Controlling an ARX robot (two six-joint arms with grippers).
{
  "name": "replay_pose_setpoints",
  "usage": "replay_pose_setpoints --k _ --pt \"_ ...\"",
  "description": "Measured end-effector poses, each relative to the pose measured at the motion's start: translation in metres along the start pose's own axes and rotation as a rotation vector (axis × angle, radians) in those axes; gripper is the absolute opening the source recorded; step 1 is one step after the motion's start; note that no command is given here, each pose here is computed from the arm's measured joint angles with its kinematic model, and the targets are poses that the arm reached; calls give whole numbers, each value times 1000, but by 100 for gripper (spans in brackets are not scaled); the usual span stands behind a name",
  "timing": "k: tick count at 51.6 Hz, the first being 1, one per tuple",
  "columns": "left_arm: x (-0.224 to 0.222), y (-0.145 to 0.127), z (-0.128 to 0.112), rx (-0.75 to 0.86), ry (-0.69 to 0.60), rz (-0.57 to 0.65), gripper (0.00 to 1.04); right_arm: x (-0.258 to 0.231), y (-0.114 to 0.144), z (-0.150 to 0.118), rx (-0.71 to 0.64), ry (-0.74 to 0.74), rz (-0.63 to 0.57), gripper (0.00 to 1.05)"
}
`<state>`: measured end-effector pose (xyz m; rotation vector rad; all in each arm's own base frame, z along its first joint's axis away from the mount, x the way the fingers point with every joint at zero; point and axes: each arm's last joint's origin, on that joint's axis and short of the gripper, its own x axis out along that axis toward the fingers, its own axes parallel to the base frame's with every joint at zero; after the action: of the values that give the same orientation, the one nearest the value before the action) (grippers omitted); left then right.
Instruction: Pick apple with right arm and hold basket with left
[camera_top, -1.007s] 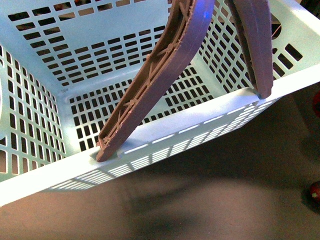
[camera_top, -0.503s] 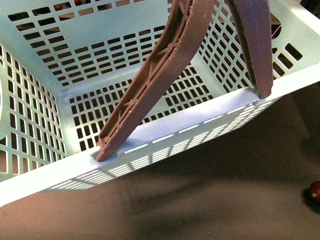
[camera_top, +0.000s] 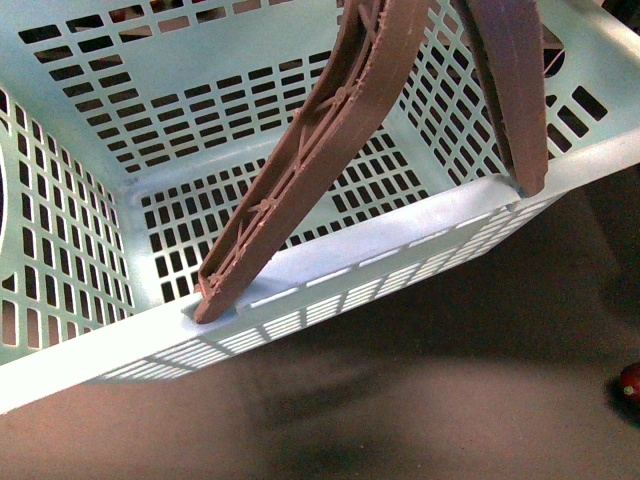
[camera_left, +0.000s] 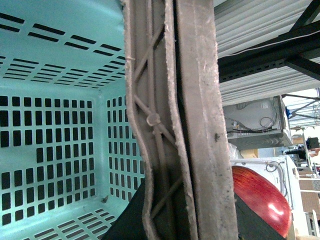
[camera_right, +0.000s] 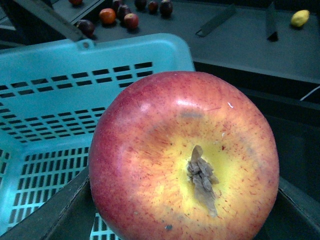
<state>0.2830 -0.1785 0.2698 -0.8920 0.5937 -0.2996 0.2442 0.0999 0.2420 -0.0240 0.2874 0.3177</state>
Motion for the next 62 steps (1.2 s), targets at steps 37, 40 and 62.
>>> replay_pose_setpoints --k 37,40,62 --pt "1 2 -1 13 0 8 16 -16 -16 7 171 -35 -131 96" --pt "1 2 0 17 -1 9 16 -32 -26 8 192 -53 -219 96" --pt "1 1 -1 8 1 7 16 -78 -50 -31 60 -294 -305 57"
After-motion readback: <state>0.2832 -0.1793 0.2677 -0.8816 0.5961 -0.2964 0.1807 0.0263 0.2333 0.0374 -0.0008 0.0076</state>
